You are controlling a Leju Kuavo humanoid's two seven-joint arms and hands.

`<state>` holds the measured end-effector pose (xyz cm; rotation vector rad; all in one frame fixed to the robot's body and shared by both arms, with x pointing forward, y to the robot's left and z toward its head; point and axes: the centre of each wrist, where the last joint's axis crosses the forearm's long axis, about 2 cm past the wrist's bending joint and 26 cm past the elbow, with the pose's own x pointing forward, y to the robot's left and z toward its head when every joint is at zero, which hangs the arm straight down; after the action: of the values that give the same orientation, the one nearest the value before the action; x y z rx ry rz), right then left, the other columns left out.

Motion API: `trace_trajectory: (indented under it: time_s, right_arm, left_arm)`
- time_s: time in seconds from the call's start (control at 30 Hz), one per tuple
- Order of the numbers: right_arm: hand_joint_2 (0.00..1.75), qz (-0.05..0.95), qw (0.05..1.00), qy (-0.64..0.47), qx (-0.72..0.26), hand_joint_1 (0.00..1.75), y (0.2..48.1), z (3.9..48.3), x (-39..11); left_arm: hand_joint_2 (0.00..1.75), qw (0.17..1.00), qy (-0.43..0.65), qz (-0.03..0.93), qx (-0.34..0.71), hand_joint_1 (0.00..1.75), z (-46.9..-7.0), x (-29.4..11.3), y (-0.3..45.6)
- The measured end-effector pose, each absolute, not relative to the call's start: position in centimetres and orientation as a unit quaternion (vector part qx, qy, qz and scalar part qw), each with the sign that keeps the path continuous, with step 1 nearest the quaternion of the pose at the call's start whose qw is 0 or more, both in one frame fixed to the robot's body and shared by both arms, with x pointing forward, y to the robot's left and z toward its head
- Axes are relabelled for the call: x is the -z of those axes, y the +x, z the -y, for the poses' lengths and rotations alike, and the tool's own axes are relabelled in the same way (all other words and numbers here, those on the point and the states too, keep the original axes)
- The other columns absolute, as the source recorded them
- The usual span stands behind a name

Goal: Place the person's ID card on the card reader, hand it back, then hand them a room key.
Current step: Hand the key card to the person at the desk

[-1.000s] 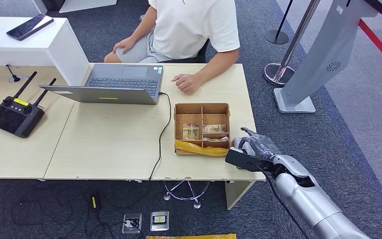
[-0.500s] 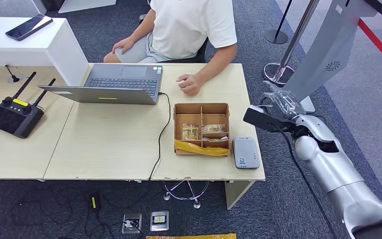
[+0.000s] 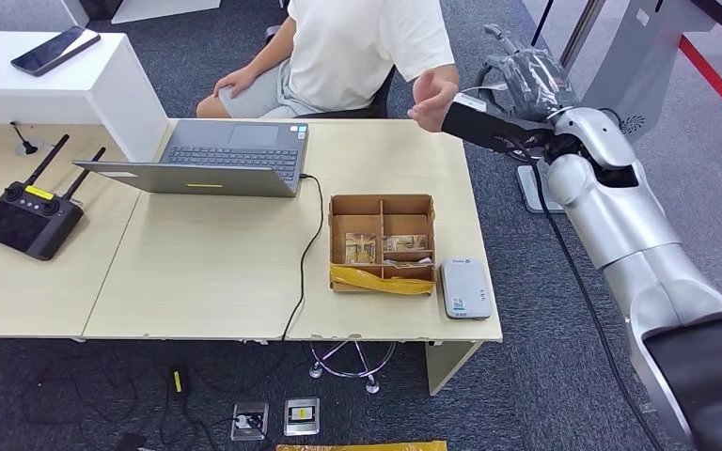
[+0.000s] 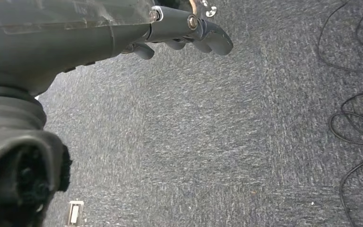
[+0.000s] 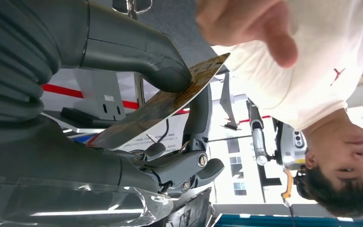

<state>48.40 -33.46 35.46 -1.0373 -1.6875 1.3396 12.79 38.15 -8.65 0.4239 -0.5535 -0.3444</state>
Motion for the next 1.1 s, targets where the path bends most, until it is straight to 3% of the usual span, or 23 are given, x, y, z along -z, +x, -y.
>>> trace_trajectory:
  time_s: [0.33,0.6,0.63,0.73,0.77,1.1]
  right_arm:
    - [1.75,0.643,0.385,-0.388,-0.537,1.75,49.9,30.0,-33.7]
    - [1.75,0.626,0.410,-0.380,-0.543,1.71,50.1,29.6,-31.7]
    - [1.75,0.625,0.412,-0.380,-0.544,1.47,50.1,29.6,-31.5]
    - [1.75,0.619,0.419,-0.378,-0.546,0.20,50.1,29.7,-31.0]
    - [1.75,0.617,0.422,-0.378,-0.546,0.00,50.1,29.7,-30.9]
    - [1.75,0.614,0.427,-0.393,-0.535,0.00,50.1,30.0,-30.2]
  left_arm:
    - [0.00,0.925,0.205,0.264,0.181,0.00,-38.3,8.5,13.1]
    - [0.00,0.924,0.205,0.259,0.193,0.00,-38.5,8.5,13.3]
    - [0.00,0.924,0.205,0.259,0.193,0.00,-38.5,8.5,13.3]
    - [0.00,0.923,0.205,0.259,0.195,0.00,-38.6,8.4,13.4]
    - [0.00,0.923,0.205,0.259,0.196,0.00,-38.6,8.4,13.4]
    - [0.00,0.924,0.208,0.259,0.187,0.00,-38.6,8.4,13.3]
